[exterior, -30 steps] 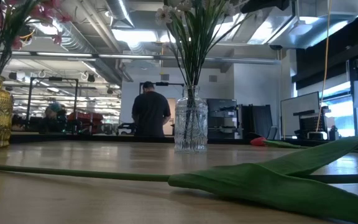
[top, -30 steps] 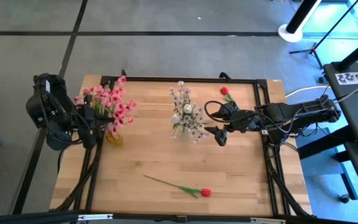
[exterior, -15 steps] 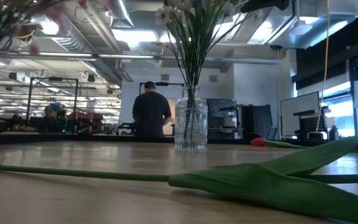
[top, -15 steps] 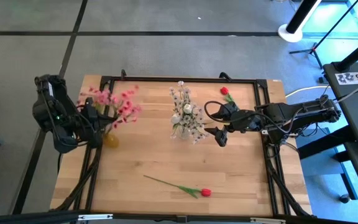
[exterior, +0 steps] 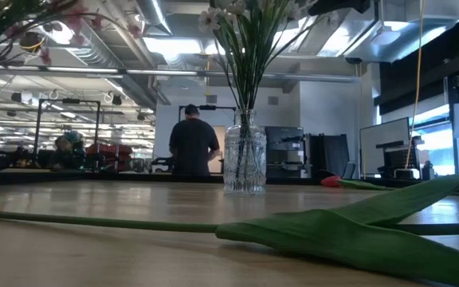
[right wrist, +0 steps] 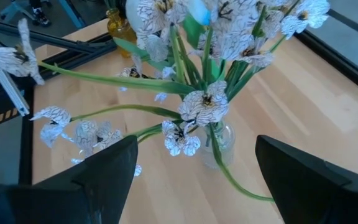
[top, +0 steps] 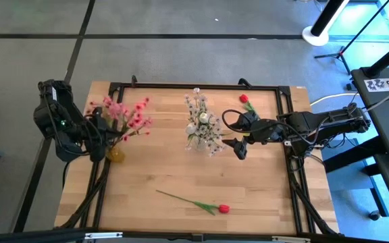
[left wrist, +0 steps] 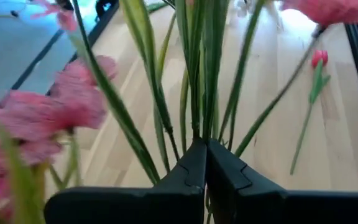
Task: Sort flowers into vase by color
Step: Put the pink flowers into the yellow vase
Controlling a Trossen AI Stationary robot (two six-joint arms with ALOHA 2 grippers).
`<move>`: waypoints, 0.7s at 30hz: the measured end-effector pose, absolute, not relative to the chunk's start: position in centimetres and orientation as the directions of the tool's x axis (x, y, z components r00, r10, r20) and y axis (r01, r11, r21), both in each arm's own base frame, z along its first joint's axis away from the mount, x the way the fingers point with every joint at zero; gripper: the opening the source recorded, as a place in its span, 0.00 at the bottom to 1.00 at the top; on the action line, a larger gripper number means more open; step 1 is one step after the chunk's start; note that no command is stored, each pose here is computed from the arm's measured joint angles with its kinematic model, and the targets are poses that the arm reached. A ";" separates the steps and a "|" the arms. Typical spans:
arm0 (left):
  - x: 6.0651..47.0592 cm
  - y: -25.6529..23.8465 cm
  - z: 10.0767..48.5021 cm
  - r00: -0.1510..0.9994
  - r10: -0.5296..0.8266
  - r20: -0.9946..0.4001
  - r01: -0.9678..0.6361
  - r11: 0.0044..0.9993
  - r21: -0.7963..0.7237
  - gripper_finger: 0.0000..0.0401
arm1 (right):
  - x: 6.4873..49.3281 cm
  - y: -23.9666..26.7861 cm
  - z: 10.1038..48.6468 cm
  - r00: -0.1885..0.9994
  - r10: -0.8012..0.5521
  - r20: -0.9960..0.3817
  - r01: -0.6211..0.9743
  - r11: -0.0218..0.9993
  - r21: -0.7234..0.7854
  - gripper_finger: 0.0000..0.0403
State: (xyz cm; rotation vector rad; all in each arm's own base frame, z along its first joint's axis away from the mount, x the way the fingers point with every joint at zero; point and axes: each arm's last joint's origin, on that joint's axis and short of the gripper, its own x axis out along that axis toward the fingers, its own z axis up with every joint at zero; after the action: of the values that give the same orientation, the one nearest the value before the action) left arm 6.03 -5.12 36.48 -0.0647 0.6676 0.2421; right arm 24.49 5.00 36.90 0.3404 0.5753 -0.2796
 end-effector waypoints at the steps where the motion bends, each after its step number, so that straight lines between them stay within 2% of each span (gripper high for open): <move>1: 6.0 -5.1 36.5 0.754 0.195 -0.627 -0.238 0.971 0.016 0.00 | 24.5 5.0 36.9 0.805 -0.158 -0.571 0.346 0.908 0.237 0.81; 16: 5.6 -5.5 36.0 0.625 0.025 -0.781 -0.089 0.995 -0.039 0.00 | 24.5 4.9 36.9 0.804 -0.184 -0.565 0.364 0.904 0.224 0.81; 21: 5.2 -5.4 36.0 0.573 -0.044 -0.819 -0.064 0.993 -0.098 0.09 | 24.6 4.9 37.0 0.807 -0.203 -0.555 0.377 0.900 0.219 0.81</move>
State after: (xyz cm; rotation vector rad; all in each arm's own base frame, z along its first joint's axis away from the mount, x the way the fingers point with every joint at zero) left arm 5.23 -5.43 35.99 -0.1208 0.9616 0.0116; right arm 24.60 4.91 36.97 0.3295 0.5510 -0.3165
